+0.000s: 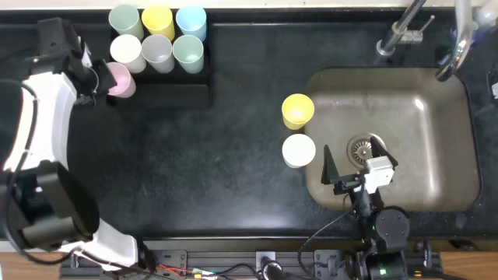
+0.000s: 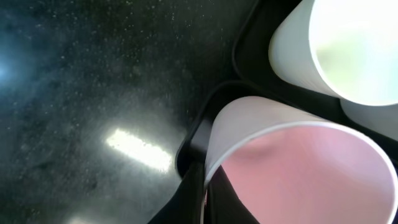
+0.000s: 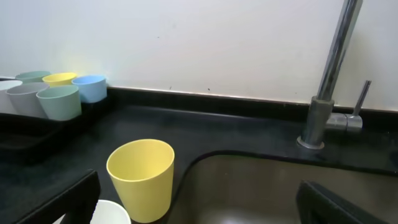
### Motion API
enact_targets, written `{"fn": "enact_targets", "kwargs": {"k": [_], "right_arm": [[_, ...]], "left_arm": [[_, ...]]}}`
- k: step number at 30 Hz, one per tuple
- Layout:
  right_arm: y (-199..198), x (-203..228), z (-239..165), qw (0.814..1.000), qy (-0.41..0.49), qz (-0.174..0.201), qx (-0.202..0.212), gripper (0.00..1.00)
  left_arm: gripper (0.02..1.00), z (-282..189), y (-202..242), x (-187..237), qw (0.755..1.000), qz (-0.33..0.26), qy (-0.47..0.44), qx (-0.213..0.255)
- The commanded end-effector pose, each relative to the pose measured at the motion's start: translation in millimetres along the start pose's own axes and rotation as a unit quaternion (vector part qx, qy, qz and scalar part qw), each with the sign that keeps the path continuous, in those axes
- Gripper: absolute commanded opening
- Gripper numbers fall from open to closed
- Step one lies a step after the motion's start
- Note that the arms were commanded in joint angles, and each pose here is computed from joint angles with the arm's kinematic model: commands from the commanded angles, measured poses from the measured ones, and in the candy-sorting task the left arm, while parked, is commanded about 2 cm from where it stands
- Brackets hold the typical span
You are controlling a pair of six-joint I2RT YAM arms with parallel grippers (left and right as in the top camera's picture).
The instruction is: Store Cups
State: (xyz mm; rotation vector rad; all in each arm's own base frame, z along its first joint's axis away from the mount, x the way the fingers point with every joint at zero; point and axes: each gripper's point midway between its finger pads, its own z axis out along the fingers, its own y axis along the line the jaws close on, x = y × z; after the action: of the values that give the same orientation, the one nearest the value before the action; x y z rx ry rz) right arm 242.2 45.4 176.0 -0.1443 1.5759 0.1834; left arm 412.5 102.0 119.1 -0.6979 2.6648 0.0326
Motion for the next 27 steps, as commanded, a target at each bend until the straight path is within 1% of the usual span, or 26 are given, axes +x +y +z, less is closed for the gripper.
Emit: {"fn": "enact_targets", "kwargs": {"k": [1, 8, 14, 16, 19, 22, 23, 25, 27], "right_arm": [[-0.3, 3.2, 0.3, 1.000, -0.001, 0.002, 0.001, 0.996], [-0.3, 3.1, 0.3, 1.000, -0.001, 0.002, 0.001, 0.996], [-0.2, 3.1, 0.3, 1.000, -0.001, 0.002, 0.000, 0.998], [-0.2, 3.1, 0.3, 1.000, -0.001, 0.002, 0.000, 0.998], [-0.3, 3.1, 0.3, 1.000, -0.001, 0.002, 0.001, 0.998], [-0.3, 3.1, 0.3, 1.000, -0.001, 0.002, 0.001, 0.998], [-0.3, 3.1, 0.3, 1.000, -0.001, 0.002, 0.001, 0.998], [-0.3, 3.1, 0.3, 1.000, -0.001, 0.002, 0.001, 0.996], [-0.2, 3.1, 0.3, 1.000, -0.001, 0.002, 0.000, 0.998]], "left_arm": [[0.036, 10.2, -4.0, 2.9, 1.000, 0.013, 0.009, 0.007], [0.040, 20.6, -5.0, 5.5, 1.000, 0.013, 0.019, 0.009], [0.091, 21.1, -7.5, 3.3, 1.000, 0.011, 0.014, 0.014], [0.159, 18.9, -7.7, 2.3, 1.000, 0.012, 0.011, 0.014], [0.343, 6.1, -10.1, -3.0, 1.000, 0.013, -0.005, 0.019], [0.562, -18.6, -13.8, -12.0, 0.999, 0.014, -0.037, 0.029], [0.610, -29.8, -16.0, -15.2, 0.998, 0.016, -0.051, 0.034], [0.682, -53.5, -22.4, -21.0, 0.996, 0.021, -0.081, 0.044], [0.709, -82.8, -36.9, -26.2, 0.990, 0.029, -0.119, 0.064]]}}
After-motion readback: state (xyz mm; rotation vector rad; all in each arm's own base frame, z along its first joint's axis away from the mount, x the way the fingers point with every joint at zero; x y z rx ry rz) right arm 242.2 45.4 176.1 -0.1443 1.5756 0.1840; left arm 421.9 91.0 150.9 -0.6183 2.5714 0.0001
